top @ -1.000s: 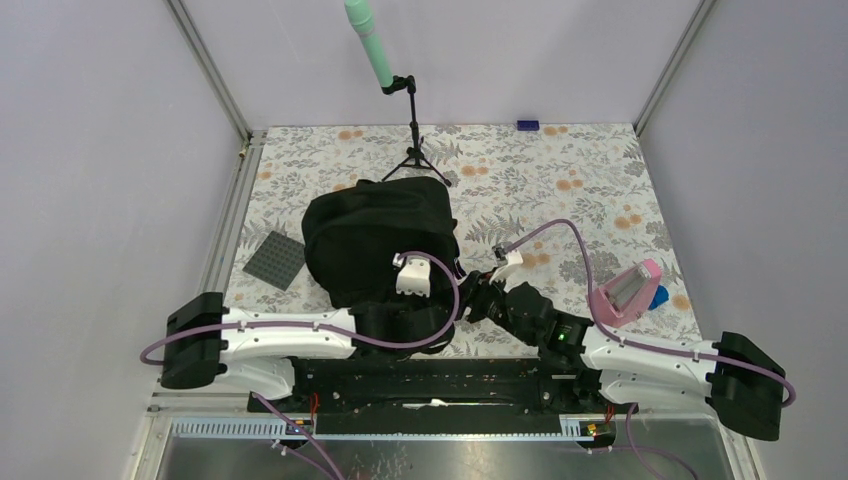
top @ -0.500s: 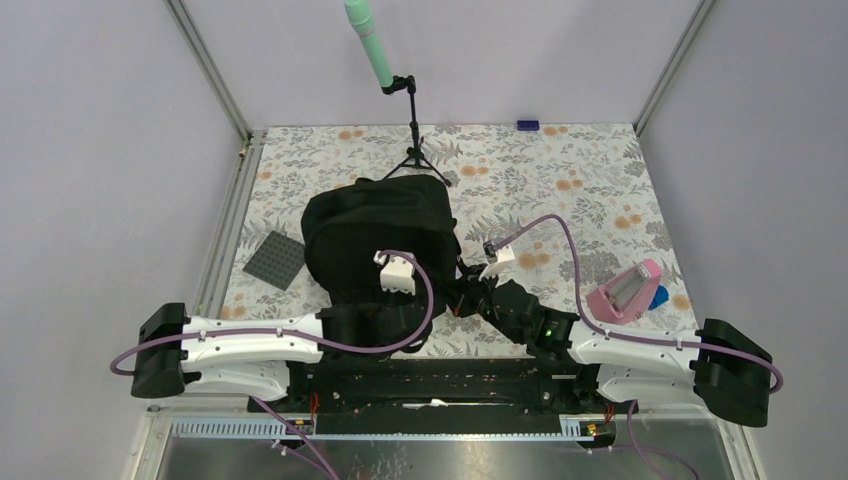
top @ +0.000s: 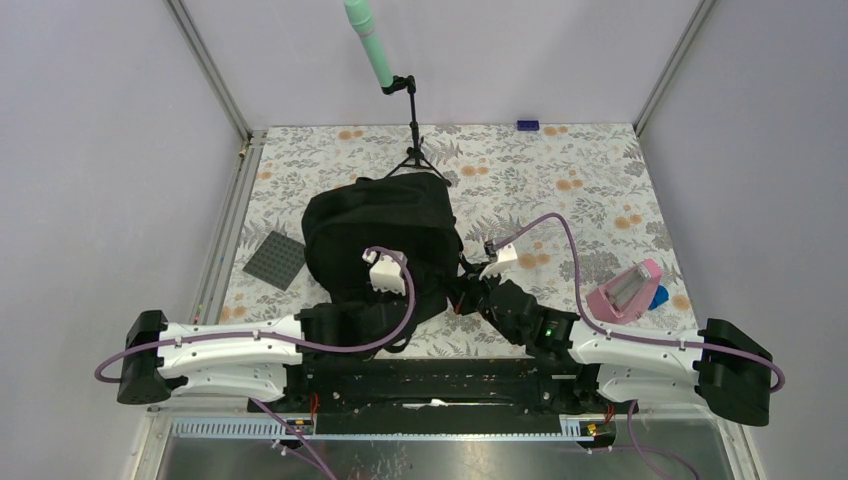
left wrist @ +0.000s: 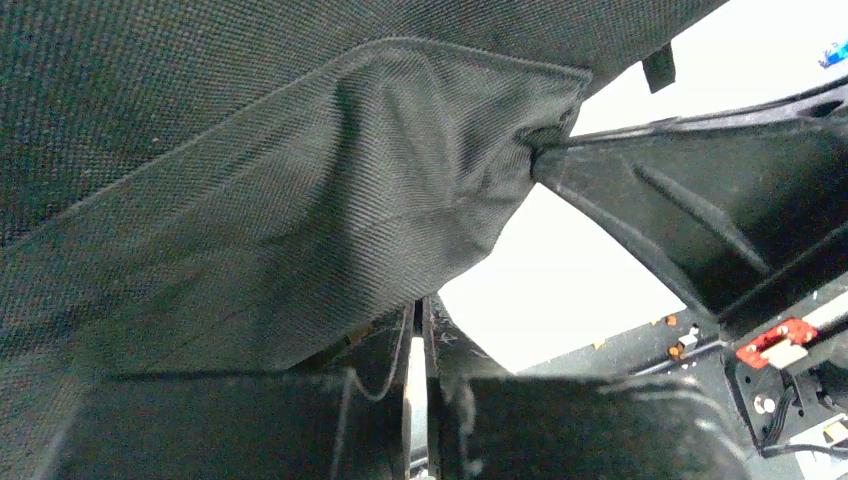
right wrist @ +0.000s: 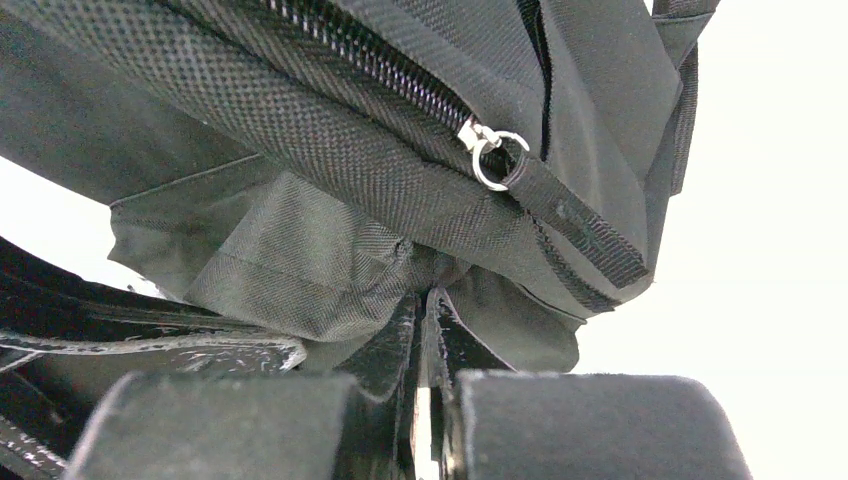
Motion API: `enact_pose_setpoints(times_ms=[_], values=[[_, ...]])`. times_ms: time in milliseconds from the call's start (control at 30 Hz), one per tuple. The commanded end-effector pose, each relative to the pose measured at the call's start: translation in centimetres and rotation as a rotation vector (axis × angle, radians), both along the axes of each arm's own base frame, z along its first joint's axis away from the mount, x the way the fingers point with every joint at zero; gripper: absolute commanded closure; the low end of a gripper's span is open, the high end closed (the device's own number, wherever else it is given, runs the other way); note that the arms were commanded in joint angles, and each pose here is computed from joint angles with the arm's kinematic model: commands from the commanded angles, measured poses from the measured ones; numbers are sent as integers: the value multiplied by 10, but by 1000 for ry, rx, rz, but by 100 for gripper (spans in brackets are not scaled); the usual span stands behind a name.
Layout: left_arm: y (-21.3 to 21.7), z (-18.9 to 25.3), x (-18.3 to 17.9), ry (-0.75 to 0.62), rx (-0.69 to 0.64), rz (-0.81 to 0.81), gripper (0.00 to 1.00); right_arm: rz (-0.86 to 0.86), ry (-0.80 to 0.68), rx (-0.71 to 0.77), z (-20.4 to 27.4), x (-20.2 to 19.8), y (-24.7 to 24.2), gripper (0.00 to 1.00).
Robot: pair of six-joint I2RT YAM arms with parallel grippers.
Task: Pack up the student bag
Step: Zip the student bag at the center of the board.
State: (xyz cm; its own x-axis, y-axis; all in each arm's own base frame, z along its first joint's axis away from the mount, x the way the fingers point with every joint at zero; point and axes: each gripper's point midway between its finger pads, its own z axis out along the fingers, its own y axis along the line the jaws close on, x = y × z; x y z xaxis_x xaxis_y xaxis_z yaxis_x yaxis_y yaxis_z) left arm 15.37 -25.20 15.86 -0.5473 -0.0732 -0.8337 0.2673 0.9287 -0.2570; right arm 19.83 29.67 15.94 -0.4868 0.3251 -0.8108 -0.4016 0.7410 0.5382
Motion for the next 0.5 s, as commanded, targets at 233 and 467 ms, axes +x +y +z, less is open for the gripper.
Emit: enact_pose_setpoints(times_ms=[233,467], values=[[38,-7,-16,76,86,-11,100,-297,-122,-149,15,44,-47,100],[48,-8,-18,129,69,-41,100,-372,-143,-195,20,56,-65,100]])
